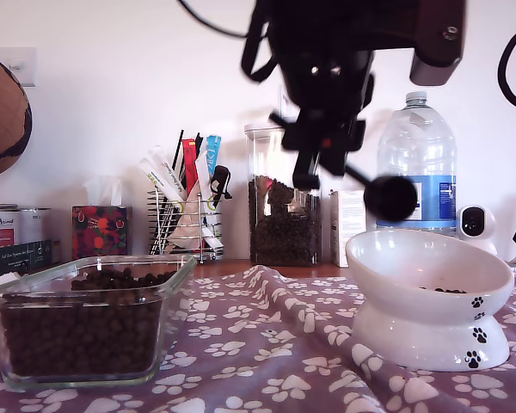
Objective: Measure one spoon of cat food and pour it into the food bowl
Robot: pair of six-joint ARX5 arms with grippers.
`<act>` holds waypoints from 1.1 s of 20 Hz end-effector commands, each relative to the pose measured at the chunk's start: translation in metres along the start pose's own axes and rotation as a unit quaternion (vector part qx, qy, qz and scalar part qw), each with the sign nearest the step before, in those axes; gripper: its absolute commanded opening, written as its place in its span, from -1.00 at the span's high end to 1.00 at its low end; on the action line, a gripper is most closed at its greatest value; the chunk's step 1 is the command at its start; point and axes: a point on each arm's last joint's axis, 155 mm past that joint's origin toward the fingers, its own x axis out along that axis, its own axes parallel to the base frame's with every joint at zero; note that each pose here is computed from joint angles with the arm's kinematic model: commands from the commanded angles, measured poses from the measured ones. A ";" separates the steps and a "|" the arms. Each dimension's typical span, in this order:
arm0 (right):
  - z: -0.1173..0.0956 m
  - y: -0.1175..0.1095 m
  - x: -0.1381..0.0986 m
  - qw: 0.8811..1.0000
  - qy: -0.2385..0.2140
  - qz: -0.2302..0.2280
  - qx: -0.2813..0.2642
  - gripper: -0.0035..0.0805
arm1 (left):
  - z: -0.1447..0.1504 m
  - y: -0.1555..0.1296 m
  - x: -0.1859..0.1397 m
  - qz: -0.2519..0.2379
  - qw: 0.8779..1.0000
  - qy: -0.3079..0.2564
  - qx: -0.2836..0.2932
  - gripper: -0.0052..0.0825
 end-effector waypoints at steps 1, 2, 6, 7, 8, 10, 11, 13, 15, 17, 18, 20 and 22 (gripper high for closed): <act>0.007 0.002 -0.002 1.000 -0.009 0.002 -0.004 0.95 | -0.005 -0.003 -0.010 -0.028 0.998 -0.013 -0.061 0.93; 0.008 0.002 -0.002 1.000 -0.010 0.002 -0.004 0.95 | -0.008 -0.007 -0.012 -0.047 0.994 -0.017 -0.098 0.93; 0.009 0.002 -0.002 1.000 -0.013 0.002 -0.006 0.95 | -0.021 -0.012 -0.023 -0.122 0.958 -0.045 -0.255 0.93; 0.009 0.002 -0.002 1.000 -0.014 0.002 -0.007 0.95 | -0.023 -0.014 -0.027 -0.149 0.942 -0.055 -0.296 0.93; 0.010 0.001 -0.002 1.000 -0.015 -0.001 -0.007 0.95 | -0.026 -0.016 -0.032 -0.175 0.923 -0.064 -0.336 0.93; 0.012 -0.002 -0.002 1.000 -0.019 -0.009 -0.008 0.95 | -0.036 -0.014 -0.037 -0.215 0.885 -0.074 -0.406 0.93; 0.013 -0.002 -0.002 1.000 -0.021 -0.010 -0.008 0.95 | -0.042 -0.012 -0.039 -0.228 0.869 -0.077 -0.432 0.93; 0.015 -0.002 -0.002 1.000 -0.025 -0.011 -0.011 0.95 | -0.057 -0.007 -0.040 -0.243 0.842 -0.076 -0.475 0.93; 0.019 -0.005 -0.002 0.999 -0.033 -0.019 -0.021 0.95 | -0.074 -0.008 -0.039 -0.252 0.827 -0.065 -0.498 0.93; 0.026 -0.015 -0.003 0.997 -0.049 -0.047 -0.022 0.94 | -0.087 -0.007 -0.038 -0.252 0.818 -0.057 -0.514 0.93; 0.030 -0.020 -0.004 0.996 -0.057 -0.062 -0.022 0.94 | -0.091 -0.007 -0.039 -0.248 0.816 -0.058 -0.519 0.93; 0.039 -0.022 -0.006 0.994 -0.075 -0.070 -0.025 0.94 | -0.099 -0.010 -0.042 -0.231 0.811 -0.068 -0.533 0.93; 0.045 -0.021 -0.007 0.993 -0.086 -0.068 -0.031 0.94 | -0.110 -0.020 -0.048 -0.205 0.798 -0.081 -0.561 0.93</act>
